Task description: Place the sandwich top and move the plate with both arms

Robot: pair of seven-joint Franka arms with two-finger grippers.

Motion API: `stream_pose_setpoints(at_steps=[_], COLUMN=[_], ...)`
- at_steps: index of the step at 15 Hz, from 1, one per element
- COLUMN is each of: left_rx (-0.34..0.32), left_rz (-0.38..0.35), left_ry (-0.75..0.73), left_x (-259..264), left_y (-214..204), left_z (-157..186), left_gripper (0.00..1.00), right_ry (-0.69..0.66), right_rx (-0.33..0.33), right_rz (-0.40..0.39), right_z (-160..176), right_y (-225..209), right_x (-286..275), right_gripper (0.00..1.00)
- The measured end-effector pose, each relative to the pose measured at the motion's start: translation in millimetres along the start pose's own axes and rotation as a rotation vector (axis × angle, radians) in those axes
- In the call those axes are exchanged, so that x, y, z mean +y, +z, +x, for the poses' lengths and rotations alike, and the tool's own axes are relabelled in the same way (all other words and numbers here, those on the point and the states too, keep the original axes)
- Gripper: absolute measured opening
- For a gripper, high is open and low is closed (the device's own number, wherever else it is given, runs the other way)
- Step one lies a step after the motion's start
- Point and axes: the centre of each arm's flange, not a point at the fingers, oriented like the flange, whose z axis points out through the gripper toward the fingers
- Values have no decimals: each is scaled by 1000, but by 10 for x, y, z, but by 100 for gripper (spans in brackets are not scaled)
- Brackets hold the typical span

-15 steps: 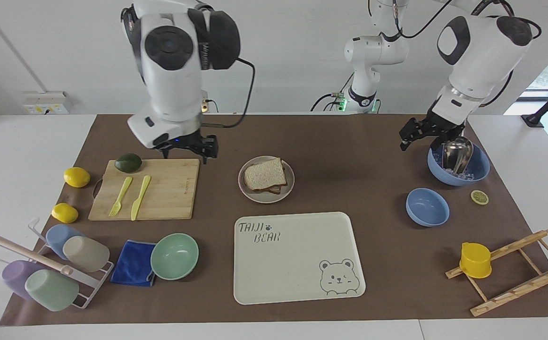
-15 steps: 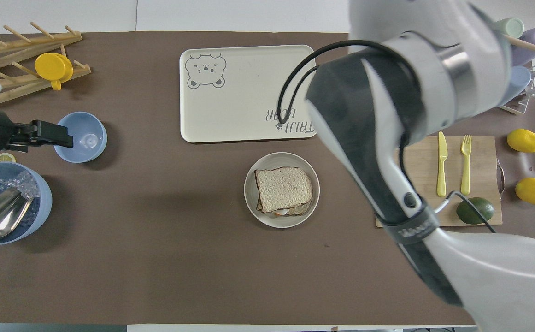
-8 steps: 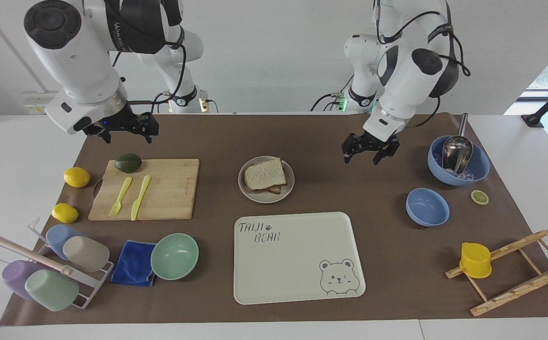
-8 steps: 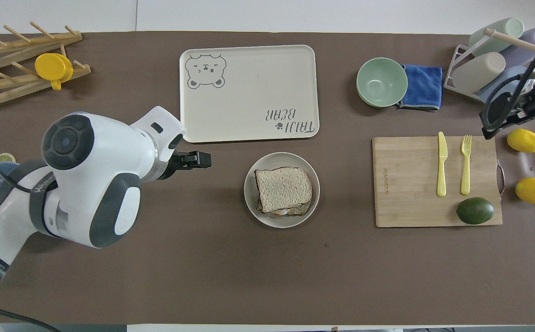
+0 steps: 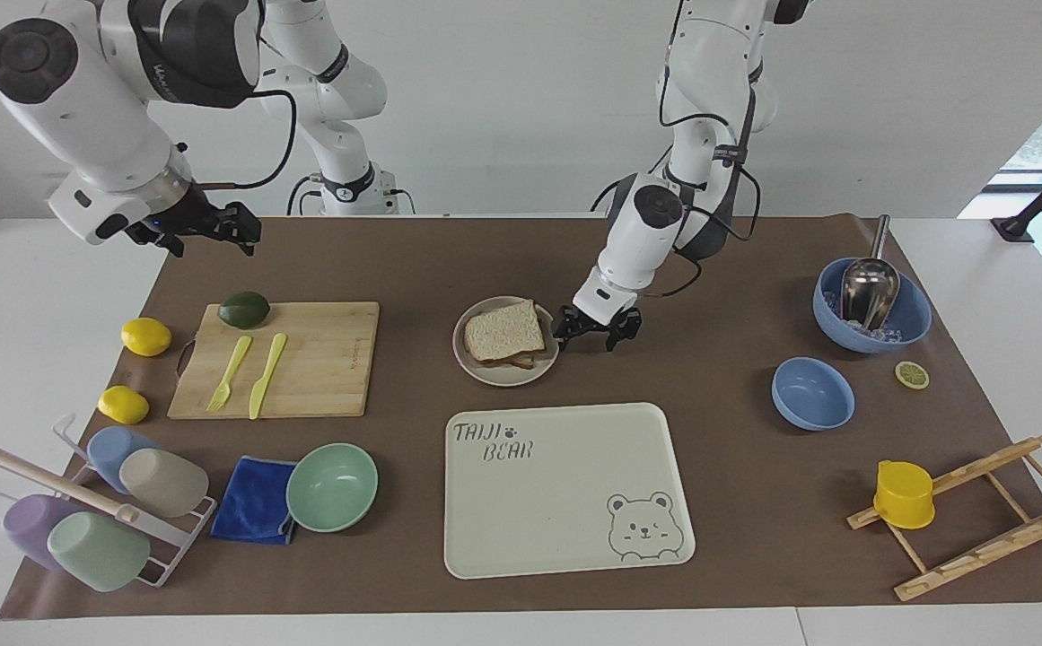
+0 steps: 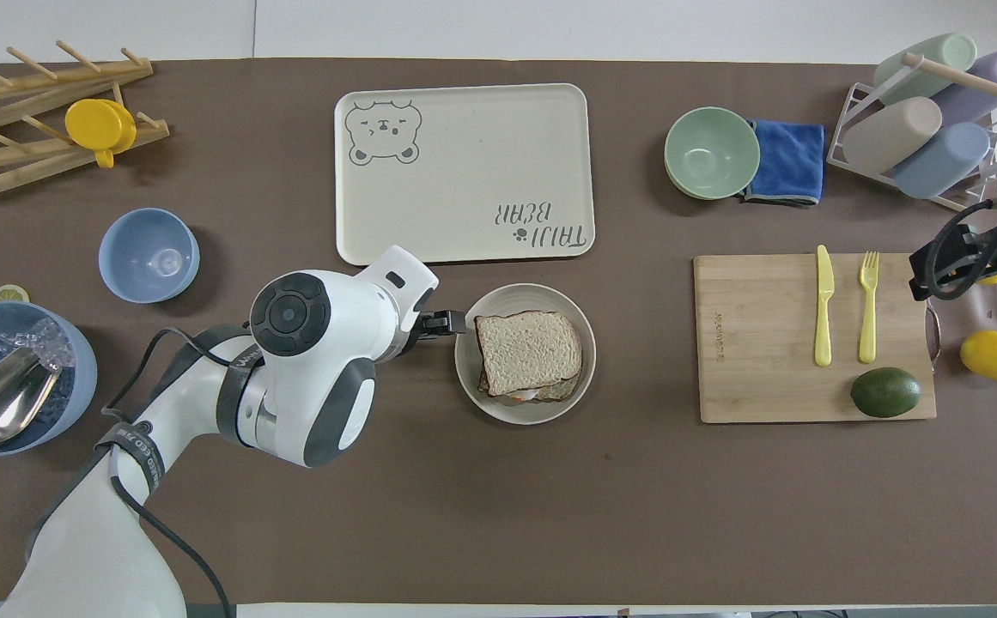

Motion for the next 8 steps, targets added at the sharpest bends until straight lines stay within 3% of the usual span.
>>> stream_pose_setpoints(at_steps=[5, 8], left_rx=[-13, -28], left_rz=[-12, -7], left_ry=[-2, 15], left_x=[106, 178], left_y=[35, 63], left_z=[-84, -160], left_gripper=[90, 85], right_ry=[5, -5], right_rx=[31, 70], right_rz=[16, 15], right_z=[-596, -715], right_y=[-108, -201], right_x=[46, -1], right_gripper=[100, 100])
